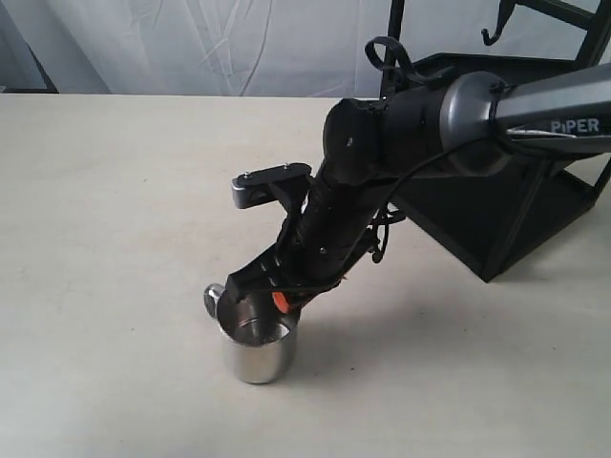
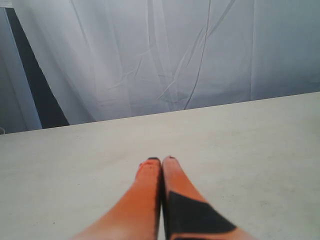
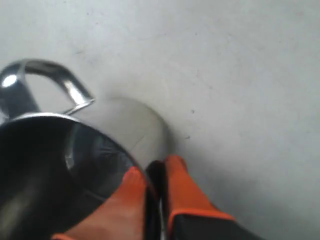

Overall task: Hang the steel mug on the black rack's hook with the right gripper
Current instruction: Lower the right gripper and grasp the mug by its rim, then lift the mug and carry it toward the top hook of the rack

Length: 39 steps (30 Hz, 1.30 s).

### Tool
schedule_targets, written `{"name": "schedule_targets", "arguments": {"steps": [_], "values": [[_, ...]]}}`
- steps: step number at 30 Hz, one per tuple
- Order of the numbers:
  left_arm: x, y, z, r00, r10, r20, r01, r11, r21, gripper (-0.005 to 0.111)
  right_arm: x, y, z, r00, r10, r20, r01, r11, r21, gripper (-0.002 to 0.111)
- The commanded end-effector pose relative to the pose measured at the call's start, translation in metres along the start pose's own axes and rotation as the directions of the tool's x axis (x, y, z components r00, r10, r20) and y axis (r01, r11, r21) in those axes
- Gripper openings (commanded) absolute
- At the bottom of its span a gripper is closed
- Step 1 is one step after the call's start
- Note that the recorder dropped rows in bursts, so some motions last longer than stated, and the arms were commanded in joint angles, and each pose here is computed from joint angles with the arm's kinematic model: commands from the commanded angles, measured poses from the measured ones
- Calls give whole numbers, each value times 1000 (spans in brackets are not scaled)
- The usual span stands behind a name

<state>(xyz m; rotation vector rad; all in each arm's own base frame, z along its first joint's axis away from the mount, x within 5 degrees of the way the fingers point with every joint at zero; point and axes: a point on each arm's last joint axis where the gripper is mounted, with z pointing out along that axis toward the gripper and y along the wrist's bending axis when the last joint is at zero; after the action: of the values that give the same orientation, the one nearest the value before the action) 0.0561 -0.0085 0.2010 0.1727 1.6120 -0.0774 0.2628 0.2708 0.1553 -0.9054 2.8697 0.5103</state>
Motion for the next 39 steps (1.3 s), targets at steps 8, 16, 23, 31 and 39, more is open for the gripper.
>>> {"name": "schedule_targets", "arguments": {"steps": [8, 16, 23, 31, 39], "values": [[-1, 0, 0, 1000, -2, 10, 2, 1000, 4, 2, 19, 11, -35, 900, 339, 274, -287, 934, -213, -1], [-1, 0, 0, 1000, -2, 10, 2, 1000, 4, 2, 105, -16, -78, 610, 591, 528, -509, 803, -311, -1], [-1, 0, 0, 1000, -2, 10, 2, 1000, 4, 2, 146, -33, -123, 355, 550, 756, -472, 803, -362, -1], [-1, 0, 0, 1000, -2, 10, 2, 1000, 4, 2, 146, -40, -149, 140, 527, 838, -454, 786, -419, -1], [-1, 0, 0, 1000, -2, 10, 2, 1000, 4, 2, 146, -48, -157, -11, 543, 840, -478, 735, -481, -1]]}}
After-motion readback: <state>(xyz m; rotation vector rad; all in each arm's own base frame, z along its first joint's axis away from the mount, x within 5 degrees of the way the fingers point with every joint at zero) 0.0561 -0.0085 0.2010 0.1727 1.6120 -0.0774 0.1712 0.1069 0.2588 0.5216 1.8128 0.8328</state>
